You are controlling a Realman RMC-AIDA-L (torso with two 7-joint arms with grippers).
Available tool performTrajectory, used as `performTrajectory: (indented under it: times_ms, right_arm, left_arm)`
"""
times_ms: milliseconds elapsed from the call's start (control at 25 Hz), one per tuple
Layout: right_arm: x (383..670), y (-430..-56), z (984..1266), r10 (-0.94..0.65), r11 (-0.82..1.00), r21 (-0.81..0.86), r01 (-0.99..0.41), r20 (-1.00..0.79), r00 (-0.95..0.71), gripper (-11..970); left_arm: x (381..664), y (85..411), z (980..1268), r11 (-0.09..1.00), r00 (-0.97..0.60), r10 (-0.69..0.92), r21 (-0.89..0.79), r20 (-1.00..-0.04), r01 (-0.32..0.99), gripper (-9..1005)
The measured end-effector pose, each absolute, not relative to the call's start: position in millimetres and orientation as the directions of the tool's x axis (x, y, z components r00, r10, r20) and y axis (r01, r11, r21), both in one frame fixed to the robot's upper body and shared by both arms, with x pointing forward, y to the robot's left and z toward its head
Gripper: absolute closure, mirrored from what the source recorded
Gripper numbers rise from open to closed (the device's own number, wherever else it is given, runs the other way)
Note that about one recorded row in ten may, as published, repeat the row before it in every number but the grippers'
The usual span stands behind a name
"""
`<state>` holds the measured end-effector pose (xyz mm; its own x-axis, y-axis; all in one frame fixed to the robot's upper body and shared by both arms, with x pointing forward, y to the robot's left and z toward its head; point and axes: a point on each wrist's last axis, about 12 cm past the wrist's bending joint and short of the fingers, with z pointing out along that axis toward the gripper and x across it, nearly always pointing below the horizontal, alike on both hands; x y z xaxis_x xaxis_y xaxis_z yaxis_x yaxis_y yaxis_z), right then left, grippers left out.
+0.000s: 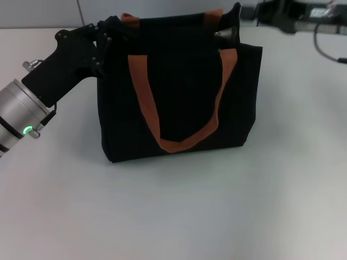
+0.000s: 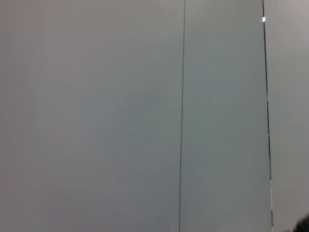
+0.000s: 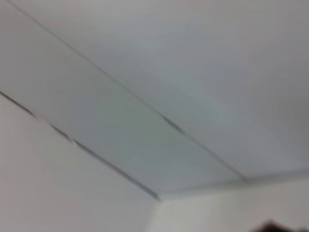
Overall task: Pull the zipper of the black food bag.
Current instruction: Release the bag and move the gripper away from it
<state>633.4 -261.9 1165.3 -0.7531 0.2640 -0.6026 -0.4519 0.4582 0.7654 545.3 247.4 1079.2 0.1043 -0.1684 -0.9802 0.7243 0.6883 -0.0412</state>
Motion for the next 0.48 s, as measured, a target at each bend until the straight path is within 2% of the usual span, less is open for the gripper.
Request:
performTrajectory:
  times_ms: [40,240,480]
  right_arm:
    - [626.3,-272.6,1166.6,0.329,0.411,0.776,-0.478,-0.615,-0.717,960]
    - [607.8,-296.6,1162.5,0.412,0.372,0.766,-0.525,-0.643,-0.646,952]
    - [590.3,-304.8,1152.1,0.409,0.380,0.708,-0.596,-0.706,-0.578,943]
  left_arm:
    - [547.1,246.4,1079.9,0.689,0.104,-0.167,-0.040,-0.981,0.724,901]
    - [555.5,243.9,1083.9,0.693,0.108,-0.155,-0.030,-0.982,0.720,900]
    - [573.7,242.5,1094.1,0.718,0.122,-0.140,-0.016,-0.983,0.696,899]
